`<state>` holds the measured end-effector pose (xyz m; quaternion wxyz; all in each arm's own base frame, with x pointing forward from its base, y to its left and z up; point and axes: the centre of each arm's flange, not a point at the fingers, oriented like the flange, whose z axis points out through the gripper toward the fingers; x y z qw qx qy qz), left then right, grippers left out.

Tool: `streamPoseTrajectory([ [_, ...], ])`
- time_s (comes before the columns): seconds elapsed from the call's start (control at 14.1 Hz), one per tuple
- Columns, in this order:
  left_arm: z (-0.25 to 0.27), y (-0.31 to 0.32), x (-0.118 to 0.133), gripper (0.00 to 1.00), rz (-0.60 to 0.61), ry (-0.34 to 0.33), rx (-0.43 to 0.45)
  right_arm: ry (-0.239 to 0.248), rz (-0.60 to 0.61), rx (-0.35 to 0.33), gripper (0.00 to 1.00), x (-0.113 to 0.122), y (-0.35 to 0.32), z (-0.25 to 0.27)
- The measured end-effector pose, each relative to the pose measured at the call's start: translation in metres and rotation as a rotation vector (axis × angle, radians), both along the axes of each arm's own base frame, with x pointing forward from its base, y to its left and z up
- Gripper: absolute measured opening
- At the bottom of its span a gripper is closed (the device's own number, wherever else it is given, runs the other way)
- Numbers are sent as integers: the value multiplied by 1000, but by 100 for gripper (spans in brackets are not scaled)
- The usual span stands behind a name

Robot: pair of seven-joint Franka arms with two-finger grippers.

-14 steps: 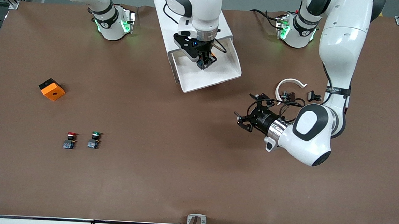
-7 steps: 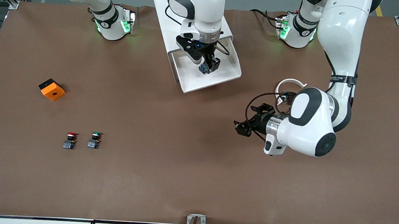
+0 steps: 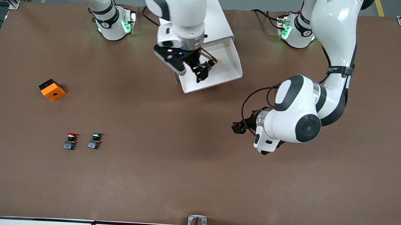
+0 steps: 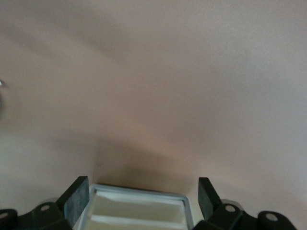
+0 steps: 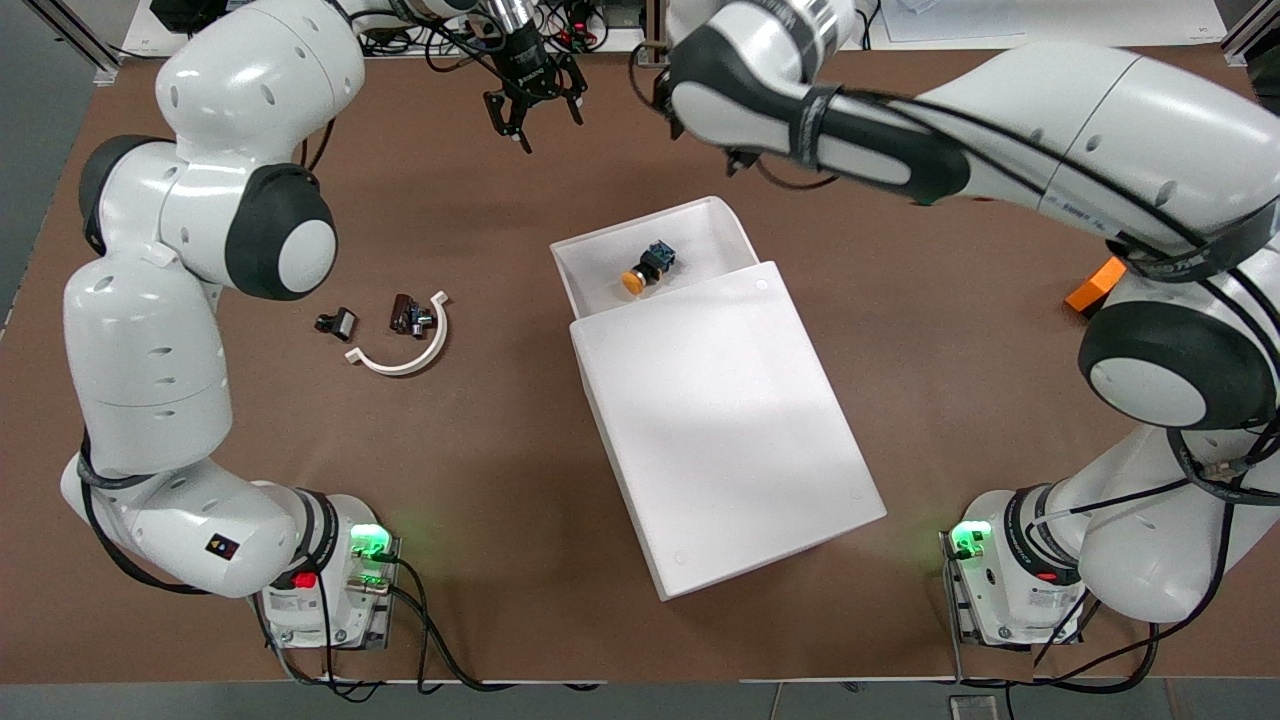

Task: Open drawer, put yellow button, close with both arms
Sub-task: 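Draw the left gripper back while the right gripper rises from the drawer, then bring the left gripper to the drawer front while the right gripper retracts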

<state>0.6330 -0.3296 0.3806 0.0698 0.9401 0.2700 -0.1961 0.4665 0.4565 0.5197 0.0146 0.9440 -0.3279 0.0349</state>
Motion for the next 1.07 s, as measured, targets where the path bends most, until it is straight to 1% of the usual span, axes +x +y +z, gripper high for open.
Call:
streamPoseTrajectory([
  [0.14, 0, -16, -5, 100, -35, -48, 31, 49, 101, -33, 100, 27, -49, 17],
  [0.28, 2, -34, -10, 100, -74, -109, 64, 99, 211, -46, 100, 56, -112, 35],
  [0.43, 10, -53, -19, 100, -121, -173, 92, 141, 307, -31, 100, 81, -183, 51],
  [0.57, 23, -72, -32, 100, -155, -201, 97, 178, 414, -11, 100, 102, -261, 62],
  [0.71, 30, -83, -44, 100, -178, -208, 96, 215, 526, 14, 100, 116, -341, 67],
  [0.85, 28, -94, -58, 100, -202, -198, 99, 237, 613, 44, 100, 123, -416, 66],
  [0.99, 21, -106, -73, 100, -230, -183, 107, 244, 662, 68, 100, 123, -477, 65],
  [1.07, 17, -111, -80, 100, -245, -187, 116, 247, 667, 78, 100, 121, -500, 65],
])
